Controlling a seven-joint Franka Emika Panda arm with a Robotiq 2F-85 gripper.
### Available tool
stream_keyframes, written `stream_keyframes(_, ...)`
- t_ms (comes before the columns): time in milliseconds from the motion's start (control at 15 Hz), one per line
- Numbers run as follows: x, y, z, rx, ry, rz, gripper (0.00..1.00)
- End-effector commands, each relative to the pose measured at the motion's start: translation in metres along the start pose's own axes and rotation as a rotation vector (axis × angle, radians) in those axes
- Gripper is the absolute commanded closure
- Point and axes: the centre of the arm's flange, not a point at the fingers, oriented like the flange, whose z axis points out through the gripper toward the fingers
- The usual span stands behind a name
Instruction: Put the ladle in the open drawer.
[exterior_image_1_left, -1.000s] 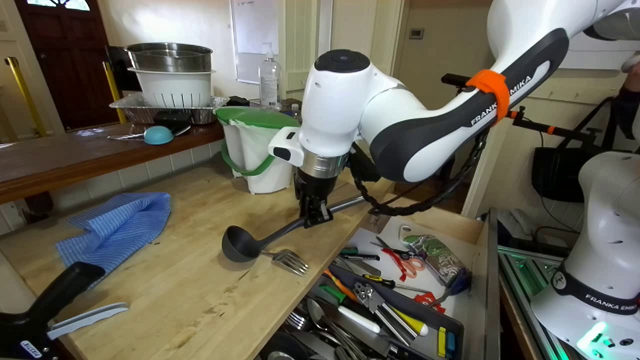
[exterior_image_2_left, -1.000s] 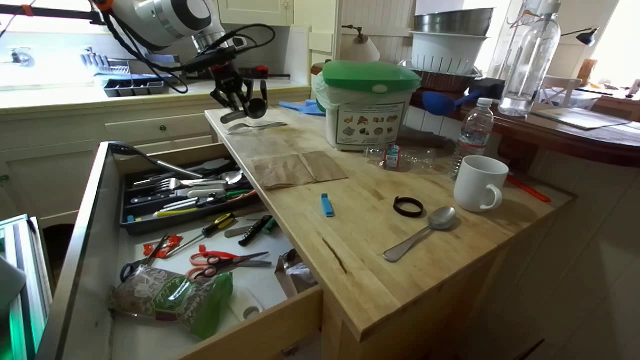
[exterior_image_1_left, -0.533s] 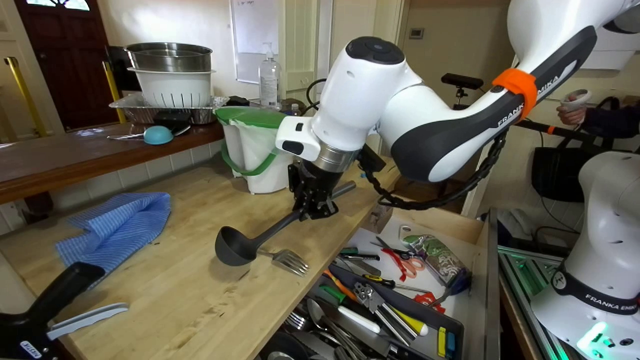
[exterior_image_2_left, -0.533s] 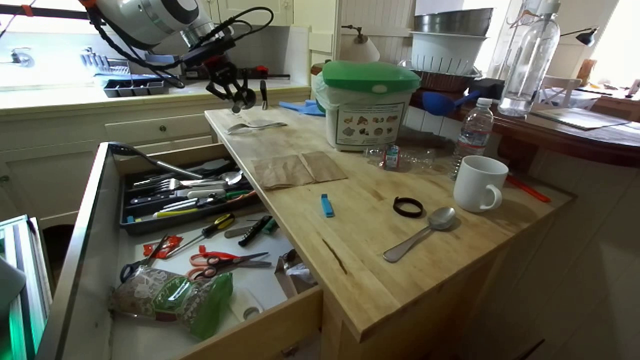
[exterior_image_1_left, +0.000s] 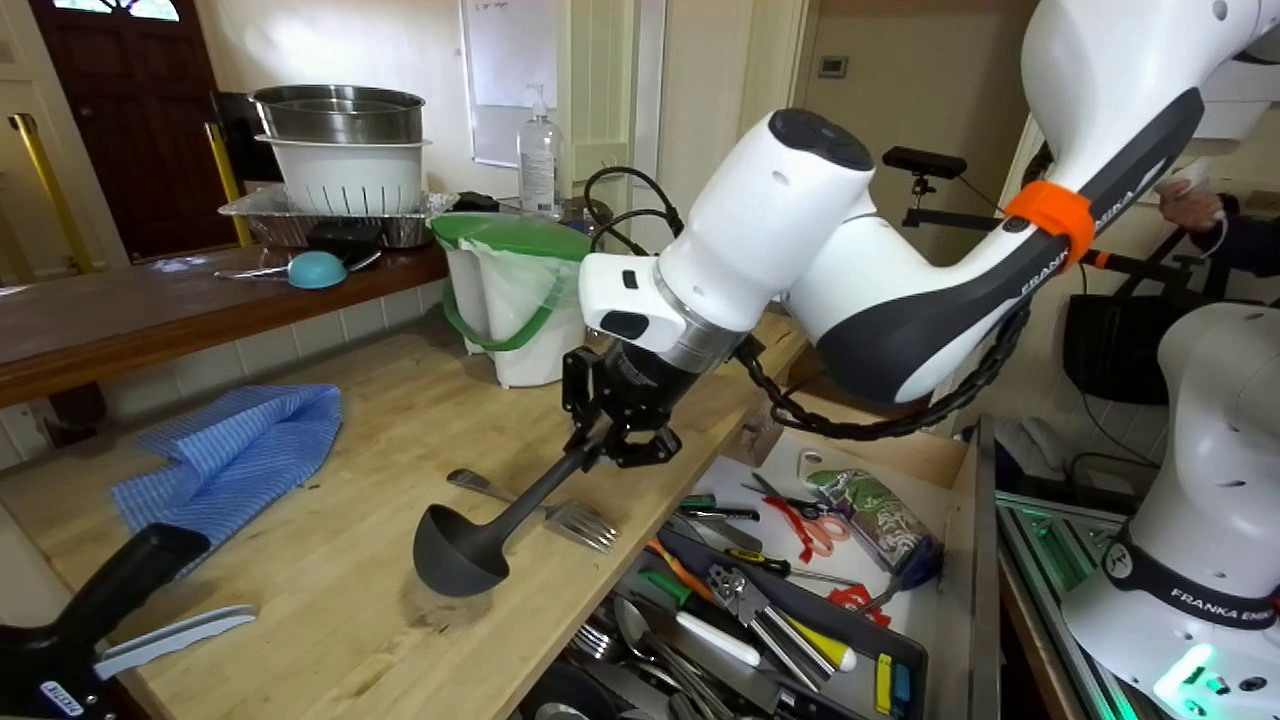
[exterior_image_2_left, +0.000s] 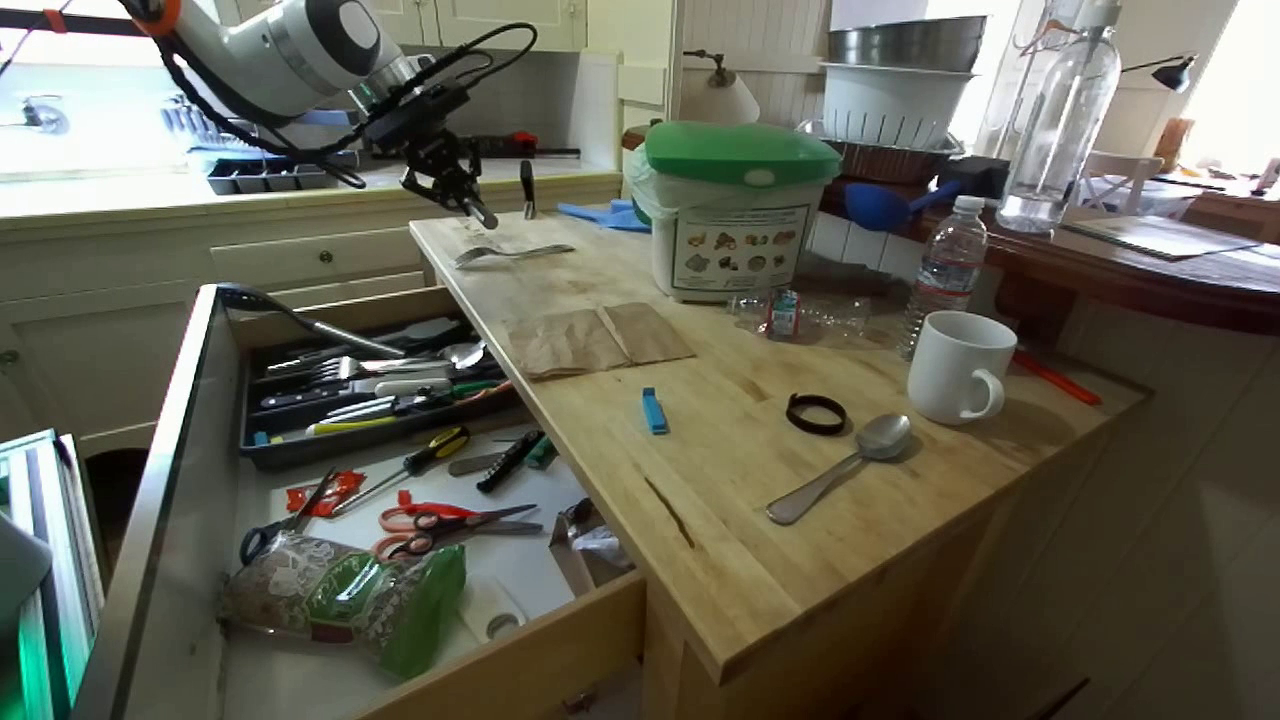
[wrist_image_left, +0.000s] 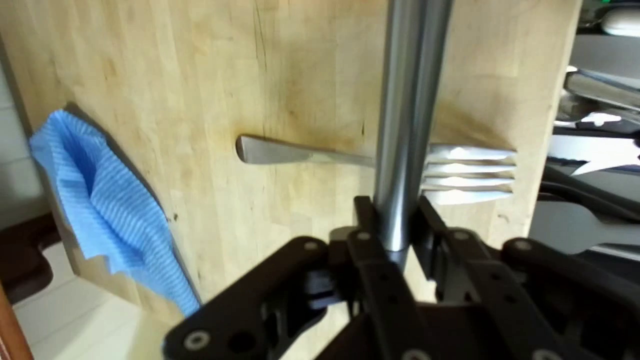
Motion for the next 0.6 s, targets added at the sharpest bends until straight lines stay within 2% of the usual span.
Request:
stream_keyframes(0, -0.004, -0.041, -0.009, -0.027, 0.179, -0.1, 0.94)
stream_keyframes(133, 0.003, -0.071, -0.015, -0.012, 0.265, -0.1, 0.94)
stream_keyframes(267, 0.007, -0.099, -0.022, 0.025, 0.284, -0.062, 0.94)
stream_keyframes(533, 0.008, -0.147, -0.051, 0.04, 0.128, 0.075, 0.94)
